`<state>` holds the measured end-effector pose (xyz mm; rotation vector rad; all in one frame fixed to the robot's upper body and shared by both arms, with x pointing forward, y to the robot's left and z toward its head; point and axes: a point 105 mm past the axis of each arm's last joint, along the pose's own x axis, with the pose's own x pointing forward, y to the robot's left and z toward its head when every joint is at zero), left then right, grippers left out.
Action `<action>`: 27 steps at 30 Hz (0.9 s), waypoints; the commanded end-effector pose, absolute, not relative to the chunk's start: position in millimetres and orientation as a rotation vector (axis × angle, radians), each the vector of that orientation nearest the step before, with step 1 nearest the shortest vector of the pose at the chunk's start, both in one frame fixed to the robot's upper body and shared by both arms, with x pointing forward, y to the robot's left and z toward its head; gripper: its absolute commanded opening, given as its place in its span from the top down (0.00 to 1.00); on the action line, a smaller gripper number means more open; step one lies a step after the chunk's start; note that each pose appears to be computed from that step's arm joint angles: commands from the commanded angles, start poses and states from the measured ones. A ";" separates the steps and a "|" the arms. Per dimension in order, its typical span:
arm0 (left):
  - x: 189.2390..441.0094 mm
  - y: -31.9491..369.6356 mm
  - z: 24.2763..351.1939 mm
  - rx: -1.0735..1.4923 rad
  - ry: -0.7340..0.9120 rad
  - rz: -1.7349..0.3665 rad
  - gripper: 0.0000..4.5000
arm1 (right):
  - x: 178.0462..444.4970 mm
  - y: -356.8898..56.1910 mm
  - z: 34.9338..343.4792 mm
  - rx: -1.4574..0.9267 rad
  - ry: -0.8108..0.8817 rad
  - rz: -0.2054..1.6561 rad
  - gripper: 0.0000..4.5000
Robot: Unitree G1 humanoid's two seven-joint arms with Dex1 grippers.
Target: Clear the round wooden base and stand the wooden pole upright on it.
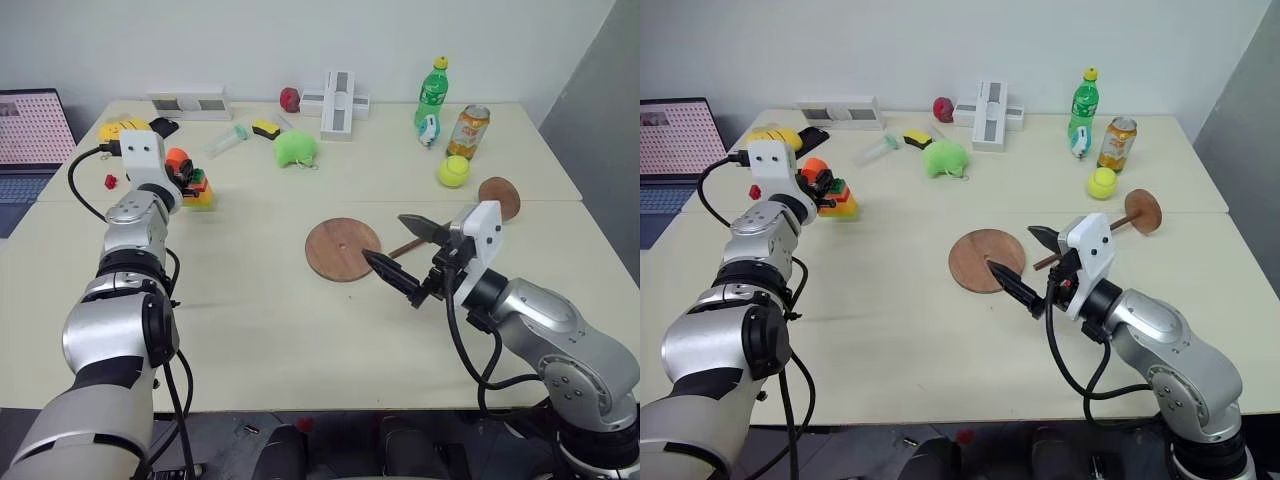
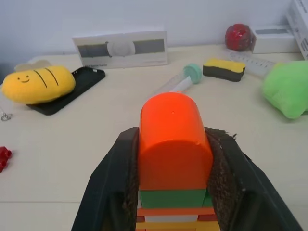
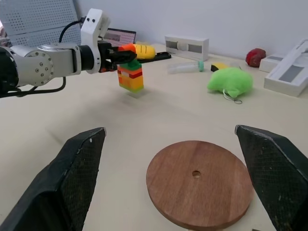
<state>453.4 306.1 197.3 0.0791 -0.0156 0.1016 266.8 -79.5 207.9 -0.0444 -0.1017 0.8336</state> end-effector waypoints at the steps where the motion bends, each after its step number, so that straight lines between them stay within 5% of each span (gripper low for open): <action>1: 453.5 311.2 218.7 0.059 -0.075 0.122 0.31 | 261.4 -79.7 218.5 -0.053 -0.154 0.840 0.00; 8: 452.7 310.0 228.9 0.070 -0.109 0.091 0.01 | 264.3 -80.7 212.4 -0.046 -0.146 0.843 0.00; 19: 436.7 310.4 297.9 0.162 -0.277 0.004 0.01 | 268.7 -91.0 211.1 -0.044 -0.138 0.798 0.00; 23: 392.8 206.7 301.1 0.223 -0.289 -0.591 0.01 | 299.4 -171.3 189.2 0.095 -0.028 0.438 0.00; 27: 359.7 154.7 282.9 0.199 -0.231 -0.848 0.01 | 315.2 -207.4 171.6 0.278 0.055 0.316 0.00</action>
